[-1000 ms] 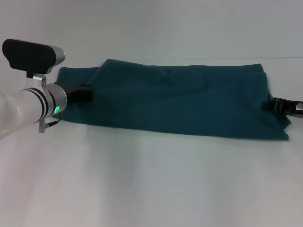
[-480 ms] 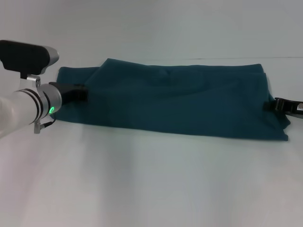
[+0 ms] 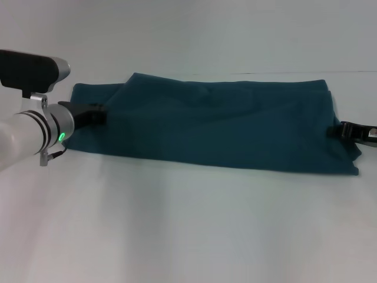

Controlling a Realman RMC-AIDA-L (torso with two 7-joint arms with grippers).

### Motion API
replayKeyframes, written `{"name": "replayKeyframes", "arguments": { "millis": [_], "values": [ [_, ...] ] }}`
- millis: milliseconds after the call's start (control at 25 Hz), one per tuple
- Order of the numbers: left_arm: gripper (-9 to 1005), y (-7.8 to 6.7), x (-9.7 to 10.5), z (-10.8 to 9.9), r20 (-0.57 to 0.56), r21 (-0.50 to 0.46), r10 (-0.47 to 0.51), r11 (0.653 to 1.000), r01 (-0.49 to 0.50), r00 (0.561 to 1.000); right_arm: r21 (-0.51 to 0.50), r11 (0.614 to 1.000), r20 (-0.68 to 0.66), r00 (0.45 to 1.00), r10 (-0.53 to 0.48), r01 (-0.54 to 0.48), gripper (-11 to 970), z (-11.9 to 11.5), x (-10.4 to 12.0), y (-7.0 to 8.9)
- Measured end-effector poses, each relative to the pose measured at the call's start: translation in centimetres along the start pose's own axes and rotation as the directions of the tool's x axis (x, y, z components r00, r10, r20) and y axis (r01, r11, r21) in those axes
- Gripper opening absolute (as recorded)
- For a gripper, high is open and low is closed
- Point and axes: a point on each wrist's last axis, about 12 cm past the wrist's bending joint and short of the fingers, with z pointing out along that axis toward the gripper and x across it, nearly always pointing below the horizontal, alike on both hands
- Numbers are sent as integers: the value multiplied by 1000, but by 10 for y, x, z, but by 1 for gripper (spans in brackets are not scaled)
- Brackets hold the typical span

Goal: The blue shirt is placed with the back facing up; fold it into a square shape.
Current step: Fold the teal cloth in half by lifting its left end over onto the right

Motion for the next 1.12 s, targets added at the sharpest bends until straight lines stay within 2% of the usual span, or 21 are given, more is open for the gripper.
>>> {"name": "replayKeyframes", "arguments": {
  "millis": [600,720,920,1120],
  "values": [
    [147,-7,-5,2,3,21,24,999,-24,1000,3,1000,0,1000,-3,3,10,1,0,0],
    [359,-8,-3,2,-3,22,29,999,-29,1000,3,1000,0,1000,-3,3,10,1,0,0],
    [578,-13,-1,4,-15,33,52,998,-52,999,1,1000,0,1000,-3,3,10,1,1,1],
    [660,-15,1,4,-20,40,61,997,-60,998,0,1000,0,1000,-2,2,10,1,1,1]
  ]
}}
